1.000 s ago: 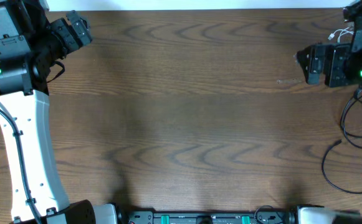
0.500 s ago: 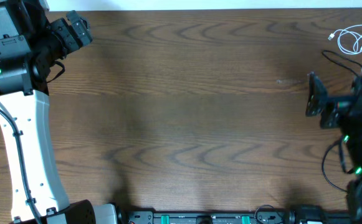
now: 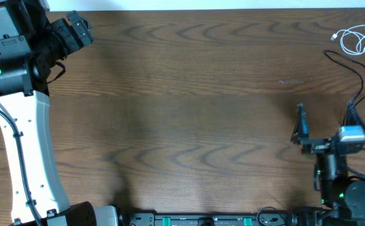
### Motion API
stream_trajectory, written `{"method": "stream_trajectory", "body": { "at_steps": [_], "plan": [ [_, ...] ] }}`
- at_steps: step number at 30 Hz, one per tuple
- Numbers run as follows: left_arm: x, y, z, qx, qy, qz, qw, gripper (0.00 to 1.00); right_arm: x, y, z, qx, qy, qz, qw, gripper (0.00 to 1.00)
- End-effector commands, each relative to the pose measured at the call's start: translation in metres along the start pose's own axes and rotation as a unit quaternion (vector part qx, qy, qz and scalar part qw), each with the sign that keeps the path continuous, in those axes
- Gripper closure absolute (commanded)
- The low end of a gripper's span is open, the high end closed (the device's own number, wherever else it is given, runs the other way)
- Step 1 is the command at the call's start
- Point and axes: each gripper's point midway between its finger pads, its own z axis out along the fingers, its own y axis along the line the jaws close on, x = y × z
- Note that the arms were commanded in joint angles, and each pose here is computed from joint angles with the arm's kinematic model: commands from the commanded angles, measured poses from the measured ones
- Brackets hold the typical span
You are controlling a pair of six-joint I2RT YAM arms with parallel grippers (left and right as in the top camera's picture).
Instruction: Untangle cables
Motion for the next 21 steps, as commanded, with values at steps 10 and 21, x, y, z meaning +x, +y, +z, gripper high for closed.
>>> {"method": "stream_trajectory", "body": {
  "at_steps": [10, 21],
  "plan": [
    [-0.002, -0.003, -0.001, 0.005, -0.002, 0.008, 1.000, 0.02, 0.075, 0.006, -0.013, -0.002, 0.004, 0.010, 1.000, 0.01],
    [-0.002, -0.003, -0.001, 0.005, -0.002, 0.008, 1.000, 0.02, 0.134, 0.009, -0.021, -0.005, 0.125, 0.023, 0.992, 0.01]
  ]
}}
